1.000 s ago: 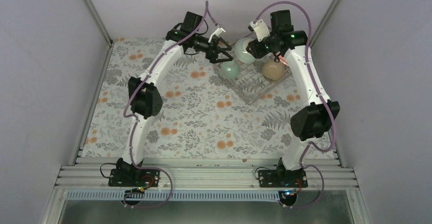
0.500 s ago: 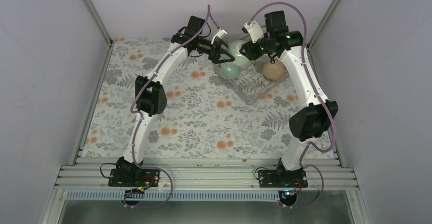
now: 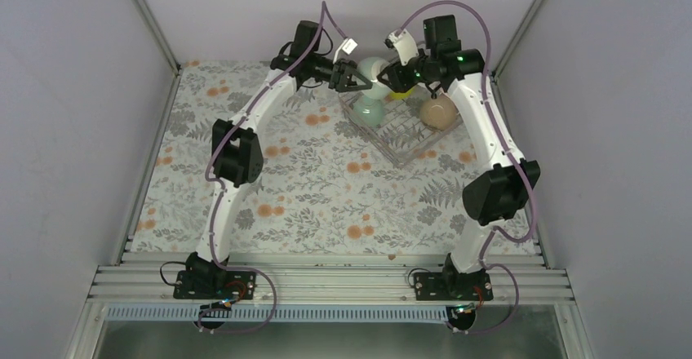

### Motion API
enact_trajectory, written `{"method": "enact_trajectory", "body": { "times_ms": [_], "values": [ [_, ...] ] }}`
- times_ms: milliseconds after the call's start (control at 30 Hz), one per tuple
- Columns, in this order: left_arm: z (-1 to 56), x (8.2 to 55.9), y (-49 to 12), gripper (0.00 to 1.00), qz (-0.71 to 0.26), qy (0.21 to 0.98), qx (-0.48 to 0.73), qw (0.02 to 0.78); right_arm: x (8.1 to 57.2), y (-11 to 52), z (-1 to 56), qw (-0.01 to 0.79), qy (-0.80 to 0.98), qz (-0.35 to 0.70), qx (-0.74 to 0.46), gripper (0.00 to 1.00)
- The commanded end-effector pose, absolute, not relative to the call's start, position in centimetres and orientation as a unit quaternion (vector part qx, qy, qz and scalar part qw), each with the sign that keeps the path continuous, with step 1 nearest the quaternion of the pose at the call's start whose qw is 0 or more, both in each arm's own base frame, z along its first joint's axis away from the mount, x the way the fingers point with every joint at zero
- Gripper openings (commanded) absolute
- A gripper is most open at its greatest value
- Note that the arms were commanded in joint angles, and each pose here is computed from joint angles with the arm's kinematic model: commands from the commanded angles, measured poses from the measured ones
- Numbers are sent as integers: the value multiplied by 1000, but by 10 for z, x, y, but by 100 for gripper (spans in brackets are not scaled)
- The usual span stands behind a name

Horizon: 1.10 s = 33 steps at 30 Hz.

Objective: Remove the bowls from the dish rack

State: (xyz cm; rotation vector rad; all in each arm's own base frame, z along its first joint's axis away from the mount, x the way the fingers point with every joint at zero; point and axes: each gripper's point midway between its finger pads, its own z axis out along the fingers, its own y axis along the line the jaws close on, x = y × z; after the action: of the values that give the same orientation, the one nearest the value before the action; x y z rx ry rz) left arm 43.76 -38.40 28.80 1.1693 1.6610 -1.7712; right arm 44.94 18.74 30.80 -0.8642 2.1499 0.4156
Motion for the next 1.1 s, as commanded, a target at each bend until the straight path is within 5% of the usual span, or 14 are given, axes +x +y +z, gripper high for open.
{"method": "enact_trajectory", "body": {
  "times_ms": [0,200,500,867,1067],
  "values": [
    [341,409,-378,50,-663,544,462,225,464,213,322,416,813,202,-354,30],
    [353,404,-373,24,-670,532,469,221,467,214,310,407,817,200,-355,34],
    [356,408,-365,10,-672,534,465,218,464,208,305,413,817,184,-358,38],
    [386,415,-331,2,-651,545,455,269,438,184,352,471,798,124,-356,80],
    [399,435,-287,2,-623,575,426,317,405,169,404,509,780,103,-349,90]
  ]
}}
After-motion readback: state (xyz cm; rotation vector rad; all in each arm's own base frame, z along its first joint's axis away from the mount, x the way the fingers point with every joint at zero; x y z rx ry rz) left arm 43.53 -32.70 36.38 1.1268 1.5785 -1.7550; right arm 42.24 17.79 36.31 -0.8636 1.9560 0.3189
